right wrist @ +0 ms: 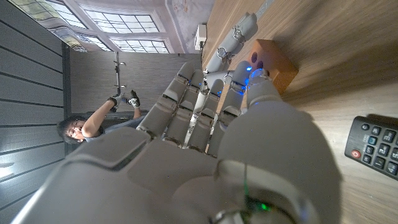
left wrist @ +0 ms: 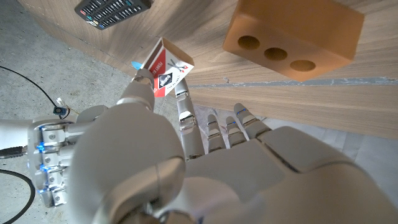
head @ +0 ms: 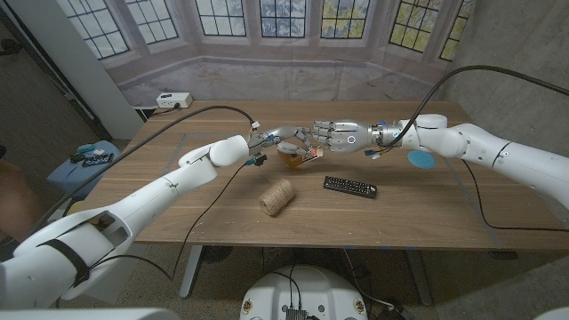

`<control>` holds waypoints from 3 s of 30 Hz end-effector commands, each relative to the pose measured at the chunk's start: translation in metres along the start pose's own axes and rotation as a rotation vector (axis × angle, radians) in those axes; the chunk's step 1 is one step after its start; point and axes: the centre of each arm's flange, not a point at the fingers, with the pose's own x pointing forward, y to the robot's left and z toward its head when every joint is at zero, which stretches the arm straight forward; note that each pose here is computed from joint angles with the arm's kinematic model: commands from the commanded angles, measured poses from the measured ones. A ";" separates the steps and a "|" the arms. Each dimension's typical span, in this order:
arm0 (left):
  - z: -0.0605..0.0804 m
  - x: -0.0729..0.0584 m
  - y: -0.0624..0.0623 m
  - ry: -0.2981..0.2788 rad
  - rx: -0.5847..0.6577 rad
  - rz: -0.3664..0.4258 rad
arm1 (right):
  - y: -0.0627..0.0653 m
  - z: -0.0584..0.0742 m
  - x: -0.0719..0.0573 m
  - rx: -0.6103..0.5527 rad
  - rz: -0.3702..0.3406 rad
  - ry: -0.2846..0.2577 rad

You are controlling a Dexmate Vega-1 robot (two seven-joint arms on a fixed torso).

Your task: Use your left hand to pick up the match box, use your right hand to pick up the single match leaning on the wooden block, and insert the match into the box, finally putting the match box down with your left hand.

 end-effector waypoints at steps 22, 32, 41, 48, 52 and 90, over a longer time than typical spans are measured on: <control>-0.007 0.002 0.003 -0.009 -0.011 -0.008 | 0.008 0.006 0.000 0.030 0.023 0.000; -0.007 0.002 0.004 -0.011 -0.011 -0.007 | 0.008 0.004 0.001 0.032 0.024 0.011; -0.008 0.001 0.003 -0.010 -0.012 -0.008 | 0.006 0.006 0.003 0.034 0.024 0.026; -0.006 0.001 0.004 -0.009 -0.008 -0.005 | 0.002 0.008 0.005 0.036 0.019 0.038; -0.006 0.001 0.003 -0.010 -0.010 -0.006 | 0.001 0.009 0.005 0.040 0.018 0.048; -0.012 0.003 0.005 -0.010 -0.016 -0.005 | 0.001 0.019 0.020 0.092 0.010 0.105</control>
